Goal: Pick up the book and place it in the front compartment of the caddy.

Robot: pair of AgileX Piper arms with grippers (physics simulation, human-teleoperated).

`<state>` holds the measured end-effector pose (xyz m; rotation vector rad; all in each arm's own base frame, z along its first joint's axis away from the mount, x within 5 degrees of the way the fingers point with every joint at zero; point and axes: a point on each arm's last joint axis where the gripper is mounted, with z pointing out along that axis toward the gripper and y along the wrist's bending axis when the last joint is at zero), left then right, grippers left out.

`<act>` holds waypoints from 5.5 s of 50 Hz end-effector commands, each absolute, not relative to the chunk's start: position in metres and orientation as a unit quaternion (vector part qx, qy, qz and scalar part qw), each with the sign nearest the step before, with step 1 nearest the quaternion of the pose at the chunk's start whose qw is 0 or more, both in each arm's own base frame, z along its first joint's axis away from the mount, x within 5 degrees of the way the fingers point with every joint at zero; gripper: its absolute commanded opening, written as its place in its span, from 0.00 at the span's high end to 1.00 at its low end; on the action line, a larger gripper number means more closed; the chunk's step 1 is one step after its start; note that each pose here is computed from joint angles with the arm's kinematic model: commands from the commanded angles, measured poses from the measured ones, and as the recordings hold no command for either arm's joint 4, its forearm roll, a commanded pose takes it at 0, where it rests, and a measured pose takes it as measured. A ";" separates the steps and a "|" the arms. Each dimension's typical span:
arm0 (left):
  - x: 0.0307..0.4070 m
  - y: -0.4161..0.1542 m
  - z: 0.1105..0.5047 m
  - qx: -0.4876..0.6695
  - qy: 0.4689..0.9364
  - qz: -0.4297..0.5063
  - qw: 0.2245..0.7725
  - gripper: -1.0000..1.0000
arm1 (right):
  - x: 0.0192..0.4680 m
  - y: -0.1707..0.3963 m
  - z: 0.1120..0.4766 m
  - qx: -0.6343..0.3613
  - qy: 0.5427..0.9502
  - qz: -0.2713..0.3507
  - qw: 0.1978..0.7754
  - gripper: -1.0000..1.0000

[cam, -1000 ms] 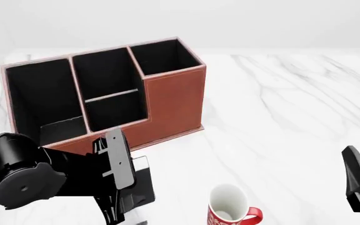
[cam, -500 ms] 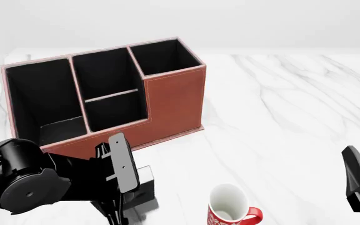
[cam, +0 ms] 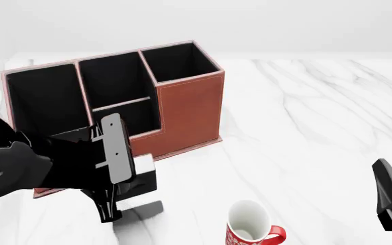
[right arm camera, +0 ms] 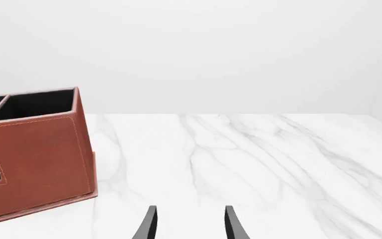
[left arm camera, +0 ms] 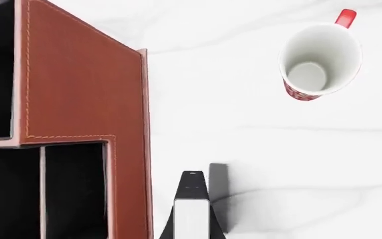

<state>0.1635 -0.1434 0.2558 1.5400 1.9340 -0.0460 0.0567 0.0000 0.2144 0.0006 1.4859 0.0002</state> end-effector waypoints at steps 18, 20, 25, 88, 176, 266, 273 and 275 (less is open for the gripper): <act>0.193 -0.126 0.322 0.597 0.708 0.046 0.374 1.00 | 0.057 0.000 0.214 0.000 0.676 0.000 0.737 0.00; 0.197 -0.126 0.326 0.596 0.707 0.050 0.378 1.00 | 0.057 0.000 0.214 0.000 0.676 0.000 0.737 0.00; 0.209 -0.125 0.333 0.591 0.709 0.060 0.381 1.00 | 0.057 0.000 0.214 0.000 0.676 0.000 0.737 0.00; 0.318 -0.114 0.329 0.561 0.696 0.146 0.423 1.00 | 0.057 0.000 0.214 0.000 0.676 0.000 0.736 0.00; 0.369 -0.110 0.270 0.562 0.683 0.181 0.430 1.00 | 0.057 0.000 0.214 0.000 0.676 0.000 0.737 0.00; 0.370 -0.097 0.269 0.563 0.683 0.195 0.422 0.00 | 0.057 0.000 0.214 0.000 0.676 0.000 0.737 0.00; 0.357 -0.096 0.279 0.568 0.677 0.198 0.425 0.00 | 0.057 0.000 0.214 0.000 0.676 0.000 0.737 0.00; 0.355 -0.095 0.281 0.569 0.676 0.198 0.425 0.00 | 0.057 0.000 0.214 0.000 0.676 0.000 0.736 0.00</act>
